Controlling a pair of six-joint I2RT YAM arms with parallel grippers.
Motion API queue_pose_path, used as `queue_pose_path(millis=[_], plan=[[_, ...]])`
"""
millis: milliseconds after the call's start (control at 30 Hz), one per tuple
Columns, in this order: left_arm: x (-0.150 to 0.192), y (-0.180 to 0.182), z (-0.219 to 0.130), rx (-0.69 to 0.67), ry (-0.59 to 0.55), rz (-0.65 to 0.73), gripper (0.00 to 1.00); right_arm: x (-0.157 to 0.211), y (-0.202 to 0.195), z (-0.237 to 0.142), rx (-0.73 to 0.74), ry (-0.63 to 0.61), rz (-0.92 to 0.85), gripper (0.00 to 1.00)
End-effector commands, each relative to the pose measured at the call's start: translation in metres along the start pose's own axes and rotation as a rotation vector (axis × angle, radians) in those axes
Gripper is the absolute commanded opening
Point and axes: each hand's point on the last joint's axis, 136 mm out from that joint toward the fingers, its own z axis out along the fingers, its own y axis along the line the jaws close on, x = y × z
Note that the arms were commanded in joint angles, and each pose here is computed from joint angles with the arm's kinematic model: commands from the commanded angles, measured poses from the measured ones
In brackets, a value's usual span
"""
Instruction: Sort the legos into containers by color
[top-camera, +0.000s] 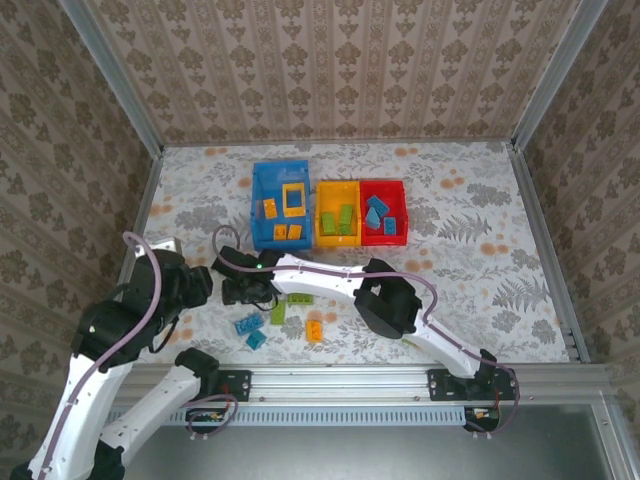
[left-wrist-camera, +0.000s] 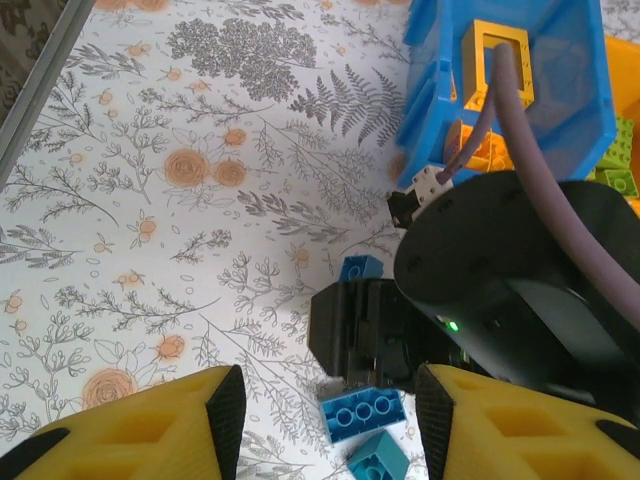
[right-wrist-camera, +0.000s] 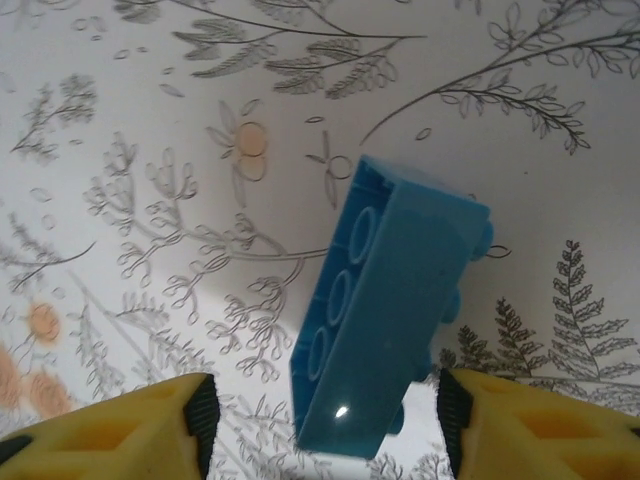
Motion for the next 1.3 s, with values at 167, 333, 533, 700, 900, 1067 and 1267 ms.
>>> queue_pose_path(millis=[167, 333, 533, 700, 900, 1067, 1267], plan=[[0.015, -0.001, 0.0, 0.026, 0.058, 0.045, 0.5, -0.017, -0.018, 0.019, 0.059, -0.026, 0.074, 0.37], [0.015, -0.007, 0.001, 0.056, 0.06, 0.062, 0.5, -0.03, -0.013, 0.007, 0.052, -0.072, 0.016, 0.19], [0.013, -0.049, 0.016, 0.219, 0.106, 0.081, 0.5, -0.053, -0.028, -0.058, 0.078, -0.229, -0.076, 0.13], [0.008, -0.083, 0.041, 0.308, 0.137, 0.06, 0.49, -0.061, -0.077, -0.117, 0.139, -0.286, -0.123, 0.13], [-0.001, -0.137, 0.065, 0.375, 0.141, 0.139, 0.49, -0.069, -0.166, -0.179, 0.207, -0.317, -0.06, 0.13], [0.003, -0.192, 0.088, 0.41, 0.164, 0.233, 0.49, -0.082, -0.245, -0.202, 0.23, -0.296, 0.033, 0.14], [0.007, -0.243, 0.11, 0.44, 0.194, 0.311, 0.49, -0.117, -0.304, -0.192, 0.261, -0.242, 0.095, 0.15]])
